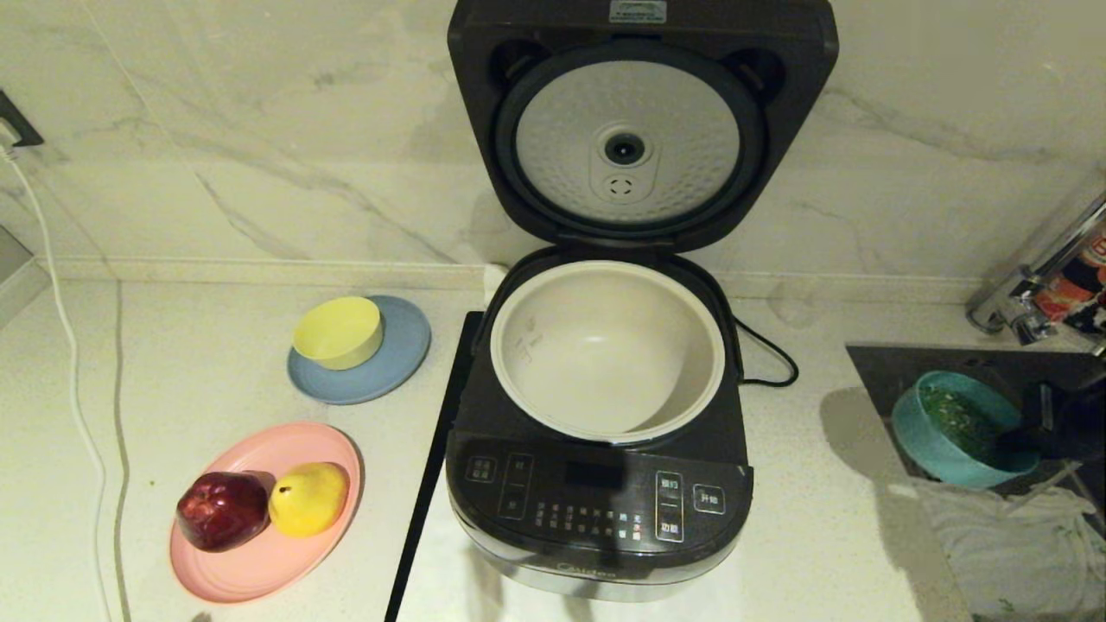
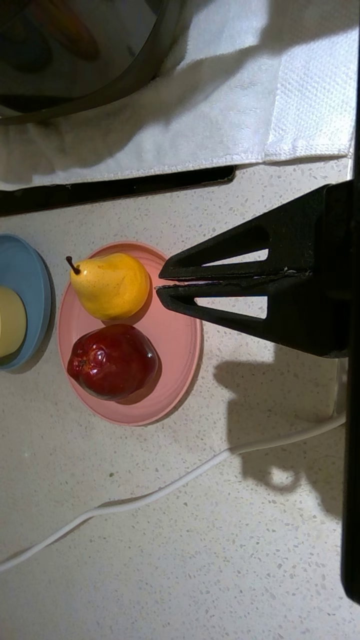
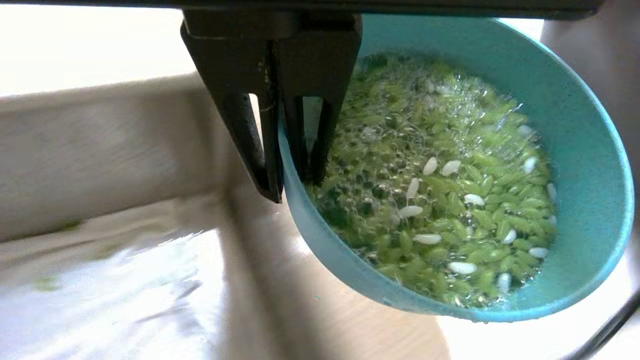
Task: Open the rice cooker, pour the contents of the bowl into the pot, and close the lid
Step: Pour the water from the bowl into the rice cooker
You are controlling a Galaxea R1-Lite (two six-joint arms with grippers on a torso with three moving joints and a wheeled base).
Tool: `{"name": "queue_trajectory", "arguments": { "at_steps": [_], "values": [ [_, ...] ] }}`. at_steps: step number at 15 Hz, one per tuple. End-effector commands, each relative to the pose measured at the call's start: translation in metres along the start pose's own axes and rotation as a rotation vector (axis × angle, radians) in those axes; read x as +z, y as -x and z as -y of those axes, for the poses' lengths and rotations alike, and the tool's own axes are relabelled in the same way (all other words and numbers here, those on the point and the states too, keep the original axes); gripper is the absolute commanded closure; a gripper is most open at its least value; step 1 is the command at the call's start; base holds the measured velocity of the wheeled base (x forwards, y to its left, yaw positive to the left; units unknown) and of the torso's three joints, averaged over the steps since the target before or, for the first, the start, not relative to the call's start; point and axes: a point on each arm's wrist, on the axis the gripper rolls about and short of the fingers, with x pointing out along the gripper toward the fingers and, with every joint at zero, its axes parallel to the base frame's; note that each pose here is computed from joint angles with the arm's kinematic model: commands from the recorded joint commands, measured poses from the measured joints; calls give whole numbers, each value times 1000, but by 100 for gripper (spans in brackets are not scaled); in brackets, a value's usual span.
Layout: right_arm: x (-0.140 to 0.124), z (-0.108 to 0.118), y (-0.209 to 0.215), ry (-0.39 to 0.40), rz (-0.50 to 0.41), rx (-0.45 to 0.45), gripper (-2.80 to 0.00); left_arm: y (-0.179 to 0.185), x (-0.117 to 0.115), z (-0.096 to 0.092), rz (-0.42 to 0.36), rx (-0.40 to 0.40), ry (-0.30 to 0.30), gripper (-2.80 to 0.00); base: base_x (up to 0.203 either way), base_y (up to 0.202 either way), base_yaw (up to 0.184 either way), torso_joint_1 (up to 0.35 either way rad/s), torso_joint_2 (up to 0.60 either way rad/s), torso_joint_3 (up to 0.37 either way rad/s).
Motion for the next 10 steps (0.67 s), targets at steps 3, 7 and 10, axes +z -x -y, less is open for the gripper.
{"name": "queue_trajectory", "arguments": {
  "at_steps": [3,7,10],
  "values": [
    [-19,-63,47,143,22,101,0,0,0,0,1,0,0,0,0,0,0,0,0,0],
    [-27,-106,64,250,33,125,0,0,0,0,2,0,0,0,0,0,0,0,0,0],
    [-26,-134,72,316,56,151,0,0,0,0,2,0,0,0,0,0,0,0,0,0]
  ]
}}
